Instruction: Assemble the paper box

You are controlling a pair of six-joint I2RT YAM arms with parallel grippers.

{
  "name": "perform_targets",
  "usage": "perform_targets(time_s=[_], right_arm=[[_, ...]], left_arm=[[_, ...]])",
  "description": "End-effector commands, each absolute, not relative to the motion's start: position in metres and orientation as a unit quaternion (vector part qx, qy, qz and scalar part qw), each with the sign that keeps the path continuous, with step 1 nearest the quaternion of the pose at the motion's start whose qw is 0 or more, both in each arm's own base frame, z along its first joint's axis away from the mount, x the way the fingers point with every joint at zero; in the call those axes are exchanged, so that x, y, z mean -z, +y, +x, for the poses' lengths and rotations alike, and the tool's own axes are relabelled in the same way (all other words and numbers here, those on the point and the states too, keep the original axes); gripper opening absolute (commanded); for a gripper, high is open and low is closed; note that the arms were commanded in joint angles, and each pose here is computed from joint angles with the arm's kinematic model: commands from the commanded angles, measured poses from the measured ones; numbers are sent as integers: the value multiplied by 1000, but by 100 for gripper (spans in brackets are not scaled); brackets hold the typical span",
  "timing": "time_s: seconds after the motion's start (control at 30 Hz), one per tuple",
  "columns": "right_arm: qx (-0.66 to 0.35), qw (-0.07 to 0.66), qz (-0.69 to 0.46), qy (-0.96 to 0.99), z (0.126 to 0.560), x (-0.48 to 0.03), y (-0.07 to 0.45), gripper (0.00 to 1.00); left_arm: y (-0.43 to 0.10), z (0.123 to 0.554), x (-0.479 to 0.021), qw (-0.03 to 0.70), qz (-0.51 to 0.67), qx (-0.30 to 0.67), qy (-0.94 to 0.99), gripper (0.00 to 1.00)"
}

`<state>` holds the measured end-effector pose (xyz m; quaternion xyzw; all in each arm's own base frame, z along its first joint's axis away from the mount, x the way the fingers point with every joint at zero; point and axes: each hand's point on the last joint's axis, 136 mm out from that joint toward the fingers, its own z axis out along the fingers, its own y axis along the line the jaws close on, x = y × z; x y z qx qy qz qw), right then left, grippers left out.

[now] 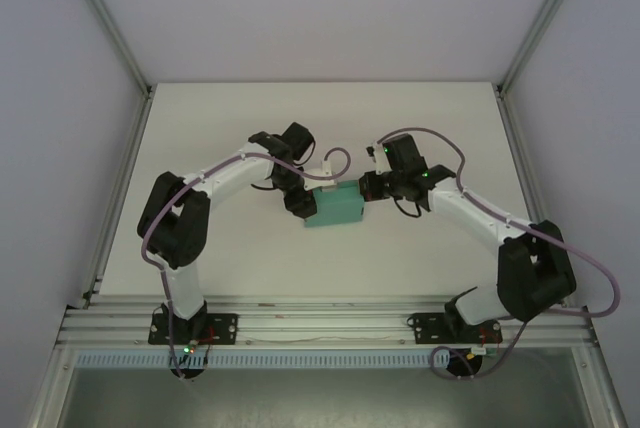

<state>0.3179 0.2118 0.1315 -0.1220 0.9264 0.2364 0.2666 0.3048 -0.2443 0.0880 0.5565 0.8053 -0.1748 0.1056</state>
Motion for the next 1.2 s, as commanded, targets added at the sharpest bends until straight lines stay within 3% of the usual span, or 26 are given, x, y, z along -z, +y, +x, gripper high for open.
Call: perform_targets(time_s=[0.0, 0.2, 0.47, 0.67, 0.77, 0.87, 1.17], right_arm=[[-205, 269, -117, 934, 313, -114, 203, 0], [-112, 265, -171, 942, 297, -78, 187, 0], [-108, 284, -166, 938, 287, -81, 189, 0], [-106, 320, -163, 927, 283, -77, 193, 0], [-94, 335, -155, 925, 283, -70, 192, 0], [-88, 344, -159, 921, 283, -72, 194, 0], [-47, 367, -157, 916, 276, -66, 189, 0]], left_arm=[[-243, 312, -73, 97, 549, 153, 816, 41], [-240, 311, -73, 94, 548, 148, 818, 41], [-241, 316, -79, 107, 538, 145, 823, 47], [-246, 316, -87, 118, 524, 158, 828, 59], [-248, 313, -91, 117, 510, 168, 835, 73], [-247, 313, -96, 130, 491, 165, 845, 100], [-236, 319, -142, 245, 372, 165, 880, 100]])
